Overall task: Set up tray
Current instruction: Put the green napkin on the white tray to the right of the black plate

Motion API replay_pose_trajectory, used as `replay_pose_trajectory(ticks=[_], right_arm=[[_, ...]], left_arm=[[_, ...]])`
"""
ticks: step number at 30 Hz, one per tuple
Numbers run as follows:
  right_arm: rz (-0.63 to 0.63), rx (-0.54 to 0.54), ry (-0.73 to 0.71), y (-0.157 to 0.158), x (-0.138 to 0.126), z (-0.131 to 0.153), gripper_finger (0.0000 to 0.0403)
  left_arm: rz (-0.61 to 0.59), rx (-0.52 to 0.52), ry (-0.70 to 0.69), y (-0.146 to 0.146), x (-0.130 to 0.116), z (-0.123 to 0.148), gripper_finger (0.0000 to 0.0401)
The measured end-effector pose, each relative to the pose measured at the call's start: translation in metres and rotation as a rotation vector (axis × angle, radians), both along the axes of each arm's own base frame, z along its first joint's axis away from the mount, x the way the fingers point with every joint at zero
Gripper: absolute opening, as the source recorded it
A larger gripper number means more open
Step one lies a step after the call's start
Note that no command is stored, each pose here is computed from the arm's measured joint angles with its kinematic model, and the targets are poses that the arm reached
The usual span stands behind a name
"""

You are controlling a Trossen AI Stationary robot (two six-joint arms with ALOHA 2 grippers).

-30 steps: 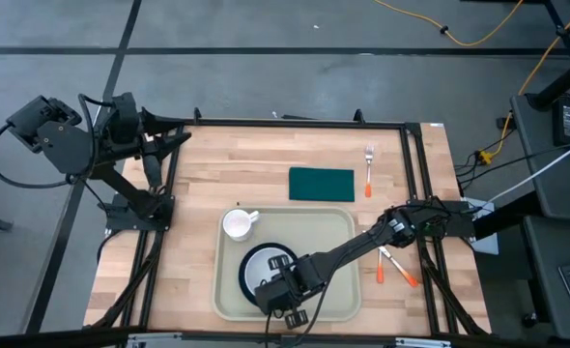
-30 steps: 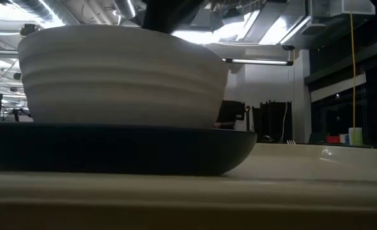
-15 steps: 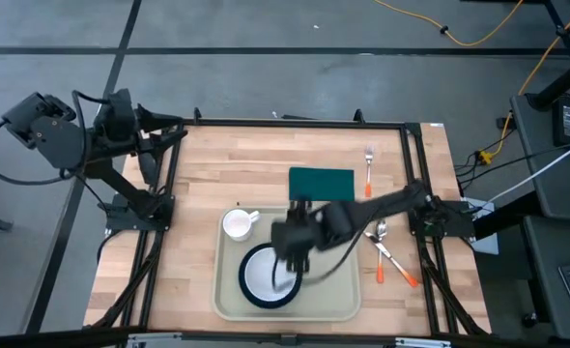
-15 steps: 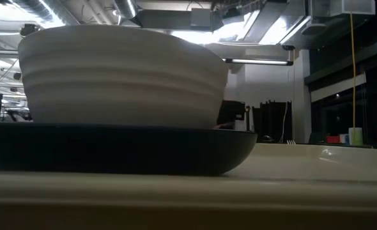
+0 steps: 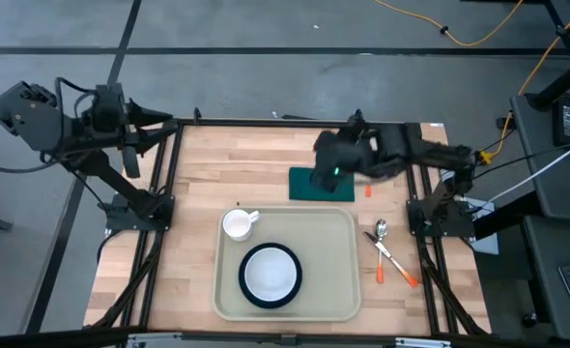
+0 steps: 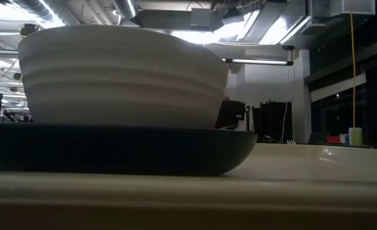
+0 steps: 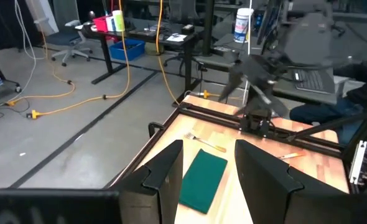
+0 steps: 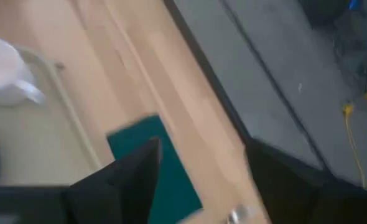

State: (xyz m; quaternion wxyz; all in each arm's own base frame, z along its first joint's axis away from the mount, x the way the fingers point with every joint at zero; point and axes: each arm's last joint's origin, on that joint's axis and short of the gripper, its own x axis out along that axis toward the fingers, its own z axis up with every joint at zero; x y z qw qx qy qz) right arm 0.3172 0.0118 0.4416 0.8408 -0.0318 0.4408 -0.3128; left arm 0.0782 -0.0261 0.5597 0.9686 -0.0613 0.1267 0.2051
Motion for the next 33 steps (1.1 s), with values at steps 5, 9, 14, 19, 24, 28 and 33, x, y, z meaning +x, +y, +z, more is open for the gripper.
replay_pose_trajectory(ticks=[5, 9, 14, 19, 24, 28, 33], right_arm=[[-0.056, 0.039, 0.116, -0.049, -0.022, -0.012, 0.0239], [-0.039, 0.146, 0.16, -0.091, -0.036, -0.04, 0.0239], [0.002, 0.277, 0.09, -0.139, -0.056, -0.083, 0.0239], [-0.098, 0.393, 0.153, -0.171, -0.081, -0.127, 0.0239], [-0.136, 0.504, 0.131, -0.185, -0.093, -0.165, 0.0239], [-0.189, 0.619, 0.068, -0.189, -0.101, -0.191, 0.0239], [-0.303, 0.681, 0.063, -0.191, -0.112, -0.215, 0.0239]], left_arm=[[0.001, -0.001, -0.006, 0.002, -0.003, 0.0, 0.0141], [0.005, 0.012, 0.0, 0.001, -0.001, 0.0, 0.0141], [0.066, 0.043, -0.009, -0.001, 0.004, 0.0, 0.0141], [0.114, 0.066, -0.015, -0.004, 0.009, 0.0, 0.0141], [0.16, 0.074, -0.028, -0.007, 0.014, -0.001, 0.0141], [0.173, 0.084, -0.028, -0.008, 0.016, -0.001, 0.0141], [0.165, 0.091, -0.021, -0.008, 0.016, -0.001, 0.0141]])
